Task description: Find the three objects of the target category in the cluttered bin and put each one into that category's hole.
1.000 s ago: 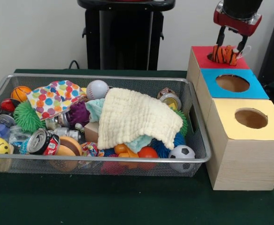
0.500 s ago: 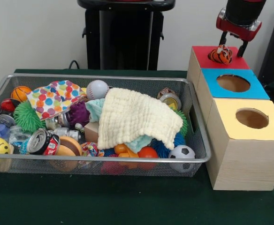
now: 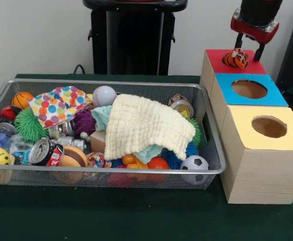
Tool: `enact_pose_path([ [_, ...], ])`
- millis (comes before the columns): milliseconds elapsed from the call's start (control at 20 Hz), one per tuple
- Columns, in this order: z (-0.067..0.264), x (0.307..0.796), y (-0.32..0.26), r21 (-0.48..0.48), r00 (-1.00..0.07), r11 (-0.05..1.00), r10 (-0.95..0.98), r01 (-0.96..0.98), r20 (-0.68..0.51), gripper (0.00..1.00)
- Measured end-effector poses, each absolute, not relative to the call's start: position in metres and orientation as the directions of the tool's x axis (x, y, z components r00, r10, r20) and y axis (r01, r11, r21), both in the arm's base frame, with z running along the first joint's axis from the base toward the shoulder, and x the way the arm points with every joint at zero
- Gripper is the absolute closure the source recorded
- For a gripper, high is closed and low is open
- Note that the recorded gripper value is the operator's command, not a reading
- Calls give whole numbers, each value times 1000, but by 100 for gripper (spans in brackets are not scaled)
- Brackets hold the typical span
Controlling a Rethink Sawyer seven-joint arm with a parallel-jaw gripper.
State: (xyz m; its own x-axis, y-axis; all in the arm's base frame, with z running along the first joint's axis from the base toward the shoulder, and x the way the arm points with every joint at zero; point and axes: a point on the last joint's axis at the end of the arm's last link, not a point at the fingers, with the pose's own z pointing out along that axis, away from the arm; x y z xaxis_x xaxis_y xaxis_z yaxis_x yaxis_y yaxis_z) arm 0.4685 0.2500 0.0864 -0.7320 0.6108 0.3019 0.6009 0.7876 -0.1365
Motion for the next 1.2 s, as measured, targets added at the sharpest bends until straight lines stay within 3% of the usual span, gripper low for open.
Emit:
enact_pose_path([
  [550,90,469,244,-131,-715,771,630,623,304,0],
  [1200,135,478,207,-148,-688,756,646,638,331,0],
])
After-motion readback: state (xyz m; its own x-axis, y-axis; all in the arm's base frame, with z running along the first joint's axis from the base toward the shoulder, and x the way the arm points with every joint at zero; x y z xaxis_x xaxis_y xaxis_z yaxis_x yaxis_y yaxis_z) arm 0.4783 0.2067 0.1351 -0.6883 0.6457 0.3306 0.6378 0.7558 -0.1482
